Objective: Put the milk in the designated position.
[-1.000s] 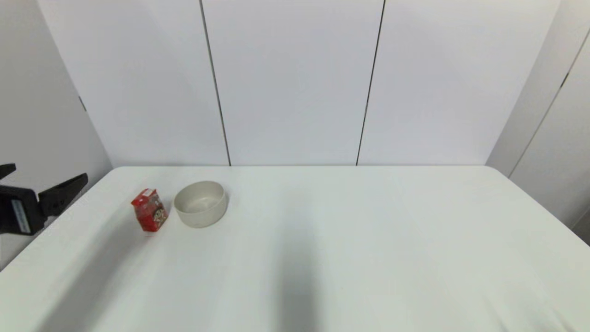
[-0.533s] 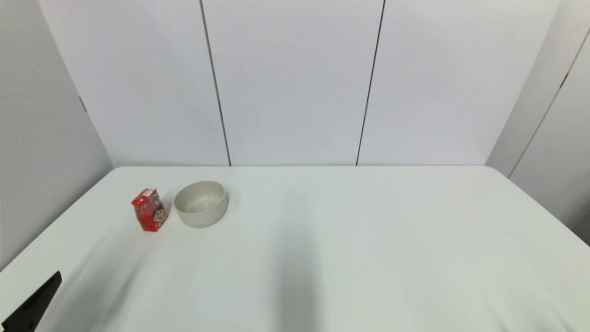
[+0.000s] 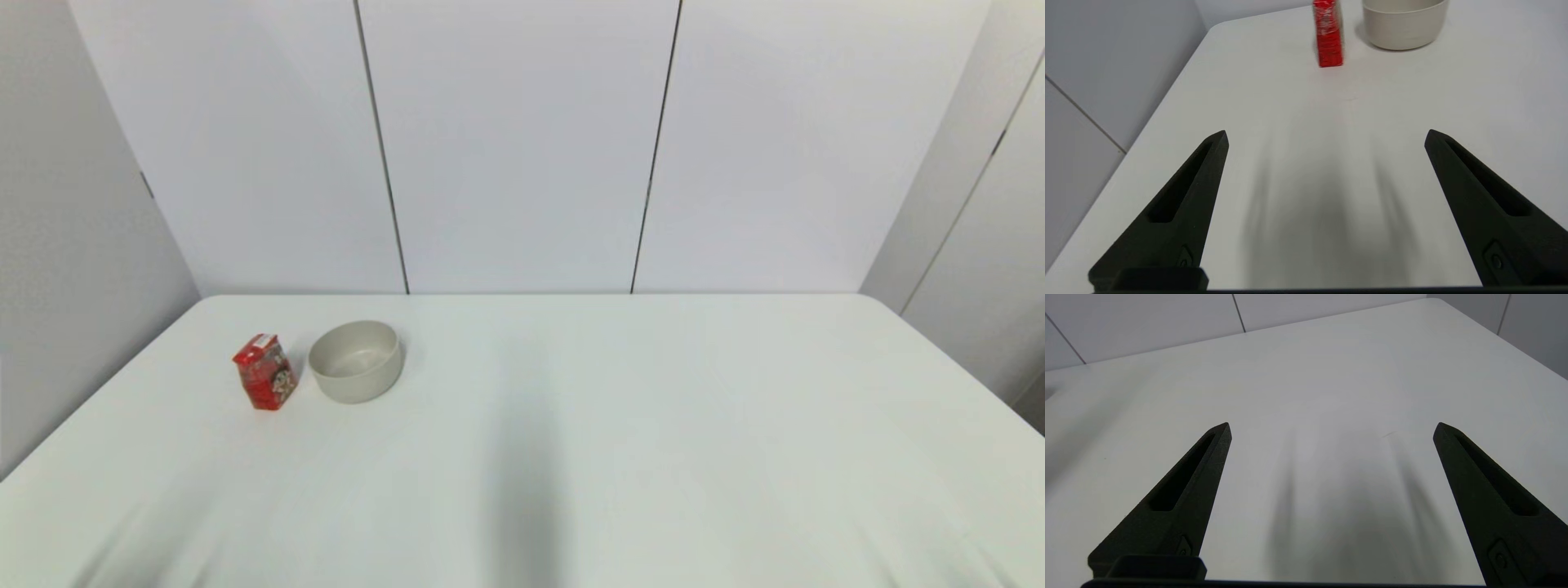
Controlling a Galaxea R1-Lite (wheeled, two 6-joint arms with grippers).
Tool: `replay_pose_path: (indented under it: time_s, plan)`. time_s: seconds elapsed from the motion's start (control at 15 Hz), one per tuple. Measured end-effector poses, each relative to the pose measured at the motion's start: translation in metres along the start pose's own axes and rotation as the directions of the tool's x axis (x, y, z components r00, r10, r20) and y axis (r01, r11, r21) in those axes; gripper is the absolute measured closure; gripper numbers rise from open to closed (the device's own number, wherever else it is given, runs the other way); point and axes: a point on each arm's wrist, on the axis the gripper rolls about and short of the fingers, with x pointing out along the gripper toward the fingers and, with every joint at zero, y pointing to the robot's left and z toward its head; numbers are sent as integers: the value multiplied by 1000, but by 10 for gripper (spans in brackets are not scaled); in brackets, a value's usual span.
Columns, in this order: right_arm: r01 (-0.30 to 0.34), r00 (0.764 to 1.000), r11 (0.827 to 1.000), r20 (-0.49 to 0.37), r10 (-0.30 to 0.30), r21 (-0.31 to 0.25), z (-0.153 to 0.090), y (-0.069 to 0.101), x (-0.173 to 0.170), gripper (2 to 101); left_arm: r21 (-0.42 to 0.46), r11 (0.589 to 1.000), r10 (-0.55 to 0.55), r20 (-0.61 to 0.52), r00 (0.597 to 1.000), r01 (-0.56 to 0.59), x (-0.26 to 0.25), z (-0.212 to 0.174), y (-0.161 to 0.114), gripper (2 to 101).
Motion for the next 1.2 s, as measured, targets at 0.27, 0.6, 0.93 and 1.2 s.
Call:
replay_pose_path:
  time_s: [0.27,0.6,0.93,1.2]
  plan:
    - [0,1000,1000,0,0,0,0,0,0,43,-14,998,-56,69,996,57,-10,-10,-3,55]
    - [0,1000,1000,0,0,0,0,0,0,43,-134,991,-16,84,996,27,-12,-12,-2,54]
    - [0,1000,1000,0,0,0,0,0,0,43,-196,981,5,82,997,11,-12,-12,-2,54]
    - [0,1000,1000,0,0,0,0,0,0,43,-201,979,6,84,996,11,-12,-12,-2,54]
